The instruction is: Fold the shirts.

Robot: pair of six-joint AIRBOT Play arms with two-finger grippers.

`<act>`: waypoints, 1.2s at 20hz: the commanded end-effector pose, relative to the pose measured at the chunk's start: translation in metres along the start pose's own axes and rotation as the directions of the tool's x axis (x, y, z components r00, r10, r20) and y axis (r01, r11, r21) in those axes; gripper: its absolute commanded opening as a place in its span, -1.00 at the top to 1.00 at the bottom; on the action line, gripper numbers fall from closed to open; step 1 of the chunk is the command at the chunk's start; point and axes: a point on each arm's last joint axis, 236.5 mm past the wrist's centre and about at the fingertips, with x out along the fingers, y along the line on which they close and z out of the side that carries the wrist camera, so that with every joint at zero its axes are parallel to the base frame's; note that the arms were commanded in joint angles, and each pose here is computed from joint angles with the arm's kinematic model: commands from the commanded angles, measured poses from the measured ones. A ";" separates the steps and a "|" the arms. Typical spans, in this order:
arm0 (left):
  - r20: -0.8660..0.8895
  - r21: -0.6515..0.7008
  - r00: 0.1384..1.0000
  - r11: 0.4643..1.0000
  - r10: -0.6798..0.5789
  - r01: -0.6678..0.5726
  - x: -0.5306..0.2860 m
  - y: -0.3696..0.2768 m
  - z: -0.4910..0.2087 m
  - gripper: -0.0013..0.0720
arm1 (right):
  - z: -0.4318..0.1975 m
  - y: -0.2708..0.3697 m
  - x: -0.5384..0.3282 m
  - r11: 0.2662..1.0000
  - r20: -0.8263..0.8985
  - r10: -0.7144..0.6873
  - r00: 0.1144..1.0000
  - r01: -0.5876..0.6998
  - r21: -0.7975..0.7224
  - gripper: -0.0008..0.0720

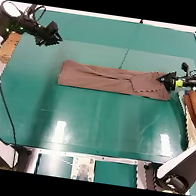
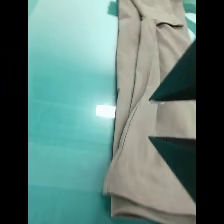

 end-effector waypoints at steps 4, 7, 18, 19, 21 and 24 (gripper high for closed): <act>-0.022 0.191 0.998 0.980 -0.056 0.059 0.035 -0.060 -0.027 0.90 | 0.012 0.005 0.001 0.988 0.016 -0.131 0.991 0.132 -0.085 0.92; -0.066 0.287 0.995 0.954 -0.076 0.092 0.070 -0.096 -0.059 0.90 | 0.016 0.030 -0.016 0.977 0.052 -0.158 0.986 0.163 -0.135 0.93; -0.257 0.189 0.938 0.939 -0.234 0.286 0.287 -0.165 -0.237 0.90 | -0.021 0.213 -0.054 0.897 0.156 -0.205 0.966 0.249 -0.365 0.93; -0.235 0.169 0.938 0.940 -0.255 0.298 0.290 -0.171 -0.236 0.90 | -0.028 0.230 -0.054 0.887 0.163 -0.200 0.966 0.249 -0.388 0.93; -0.210 0.144 0.934 0.936 -0.288 0.321 0.290 -0.181 -0.233 0.90 | -0.041 0.259 -0.048 0.872 0.163 -0.188 0.969 0.241 -0.426 0.93; -0.229 0.141 0.931 0.937 -0.283 0.320 0.292 -0.179 -0.239 0.90 | -0.057 0.291 -0.034 0.852 0.152 -0.169 0.974 0.222 -0.474 0.93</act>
